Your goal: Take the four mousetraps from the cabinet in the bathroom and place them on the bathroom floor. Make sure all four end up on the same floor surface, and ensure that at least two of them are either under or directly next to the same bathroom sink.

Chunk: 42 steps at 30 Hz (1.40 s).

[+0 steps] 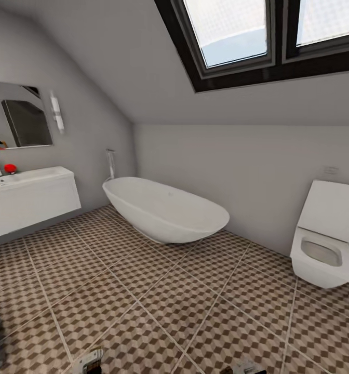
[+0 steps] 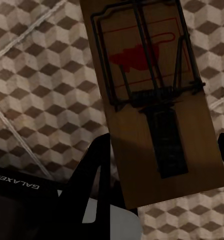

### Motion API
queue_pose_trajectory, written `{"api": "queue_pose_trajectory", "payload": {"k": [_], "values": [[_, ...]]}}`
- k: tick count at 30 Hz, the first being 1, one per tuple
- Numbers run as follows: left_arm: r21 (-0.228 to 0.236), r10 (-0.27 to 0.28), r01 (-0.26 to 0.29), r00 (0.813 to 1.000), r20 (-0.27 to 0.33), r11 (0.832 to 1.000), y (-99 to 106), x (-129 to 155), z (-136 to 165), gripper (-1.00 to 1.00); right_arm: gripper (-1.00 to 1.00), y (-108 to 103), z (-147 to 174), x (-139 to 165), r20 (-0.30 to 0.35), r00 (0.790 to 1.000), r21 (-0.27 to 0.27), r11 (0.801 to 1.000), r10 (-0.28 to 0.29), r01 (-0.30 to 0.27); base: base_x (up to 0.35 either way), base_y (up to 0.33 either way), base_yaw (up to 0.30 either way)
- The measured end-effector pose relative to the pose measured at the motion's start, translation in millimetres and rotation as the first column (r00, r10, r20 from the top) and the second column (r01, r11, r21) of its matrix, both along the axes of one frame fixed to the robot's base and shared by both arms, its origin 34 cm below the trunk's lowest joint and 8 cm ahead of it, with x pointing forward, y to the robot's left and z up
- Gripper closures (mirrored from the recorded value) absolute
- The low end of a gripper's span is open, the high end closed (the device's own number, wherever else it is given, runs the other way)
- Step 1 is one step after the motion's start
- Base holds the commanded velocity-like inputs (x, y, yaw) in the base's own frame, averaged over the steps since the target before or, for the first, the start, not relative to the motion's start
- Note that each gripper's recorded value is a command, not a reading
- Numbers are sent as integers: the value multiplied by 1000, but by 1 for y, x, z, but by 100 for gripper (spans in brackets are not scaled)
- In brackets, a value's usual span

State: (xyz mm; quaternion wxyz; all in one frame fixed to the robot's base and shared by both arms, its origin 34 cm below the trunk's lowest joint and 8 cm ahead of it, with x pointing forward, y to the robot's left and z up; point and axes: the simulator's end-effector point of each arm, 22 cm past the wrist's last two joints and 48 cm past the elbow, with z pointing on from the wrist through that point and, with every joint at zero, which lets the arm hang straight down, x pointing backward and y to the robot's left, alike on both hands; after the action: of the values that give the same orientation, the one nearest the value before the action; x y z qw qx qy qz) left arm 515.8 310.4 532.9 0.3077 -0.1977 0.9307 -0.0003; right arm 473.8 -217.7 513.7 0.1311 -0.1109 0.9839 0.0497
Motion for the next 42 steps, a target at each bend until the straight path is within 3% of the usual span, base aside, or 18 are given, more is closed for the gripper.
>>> {"api": "queue_pose_trajectory", "payload": {"k": [8, 31, 42], "values": [[0, -2, 2, 1000, 14, 1000, 0, 7, 4, 100, 100, 0, 0, 0, 1, 1000, 0, 1000, 0, 0, 139, 0, 297], [0, -2, 2, 1000, 12, 1000, 0, 7, 4, 100, 100, 0, 0, 0, 1, 1000, 0, 1000, 0, 0, 317, 0, 296], [-3, -2, 2, 1000, 12, 1000, -1, 7, 4, 100, 100, 0, 0, 0, 1, 1000, 2, 1000, 0, 0, 323, 0, 31]]}}
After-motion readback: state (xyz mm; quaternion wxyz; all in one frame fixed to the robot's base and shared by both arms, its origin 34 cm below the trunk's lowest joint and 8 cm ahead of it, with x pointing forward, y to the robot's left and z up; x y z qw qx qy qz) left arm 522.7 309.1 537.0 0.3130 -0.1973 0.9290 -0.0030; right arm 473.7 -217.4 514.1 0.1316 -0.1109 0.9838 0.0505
